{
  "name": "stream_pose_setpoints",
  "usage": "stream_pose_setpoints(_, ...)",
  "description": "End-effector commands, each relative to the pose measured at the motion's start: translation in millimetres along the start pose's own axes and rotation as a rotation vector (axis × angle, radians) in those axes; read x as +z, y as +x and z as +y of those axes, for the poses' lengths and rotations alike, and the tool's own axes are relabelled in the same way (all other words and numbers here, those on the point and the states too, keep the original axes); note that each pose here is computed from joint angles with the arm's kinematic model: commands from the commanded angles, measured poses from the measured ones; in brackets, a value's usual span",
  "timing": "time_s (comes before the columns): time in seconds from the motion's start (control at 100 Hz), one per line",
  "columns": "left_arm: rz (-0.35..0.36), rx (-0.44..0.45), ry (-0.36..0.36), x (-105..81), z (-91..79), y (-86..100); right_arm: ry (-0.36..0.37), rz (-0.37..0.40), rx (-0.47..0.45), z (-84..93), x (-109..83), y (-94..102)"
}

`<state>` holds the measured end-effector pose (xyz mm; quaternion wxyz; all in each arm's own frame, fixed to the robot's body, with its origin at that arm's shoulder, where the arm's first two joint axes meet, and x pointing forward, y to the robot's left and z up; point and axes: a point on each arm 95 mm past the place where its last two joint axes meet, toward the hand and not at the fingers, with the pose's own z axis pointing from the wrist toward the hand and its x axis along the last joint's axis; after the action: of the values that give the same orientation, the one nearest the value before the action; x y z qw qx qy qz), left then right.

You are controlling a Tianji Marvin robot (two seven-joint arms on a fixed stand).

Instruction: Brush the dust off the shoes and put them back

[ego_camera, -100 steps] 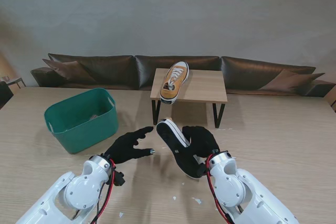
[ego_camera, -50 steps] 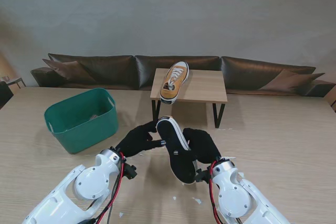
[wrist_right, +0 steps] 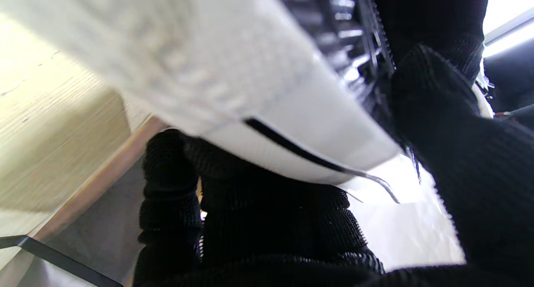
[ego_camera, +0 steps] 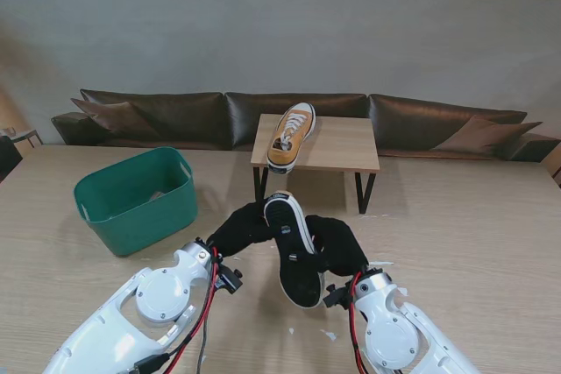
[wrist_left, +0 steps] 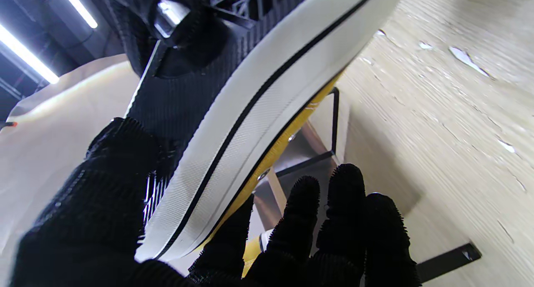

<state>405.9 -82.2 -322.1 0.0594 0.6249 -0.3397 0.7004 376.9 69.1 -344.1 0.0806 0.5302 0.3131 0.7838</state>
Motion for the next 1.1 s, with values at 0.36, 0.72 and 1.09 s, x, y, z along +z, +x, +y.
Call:
stream_pose_setpoints(0.36,0.061,-0.071,-0.028,9.5,9.6,10.2,0.033,-0.024,0.026,-9.9,0.8,-1.1)
stream_pose_setpoints(0.72,0.115,0.060,-0.007,22.1,13.5,18.7,0.011,-0.084,0.022,-8.9,3.6,-10.9)
stream_pose_setpoints(1.09,0.190,0.165,-0.038,41.3,6.8,30.6,0.046,-0.158,0.043,4.0,5.0,-21.1)
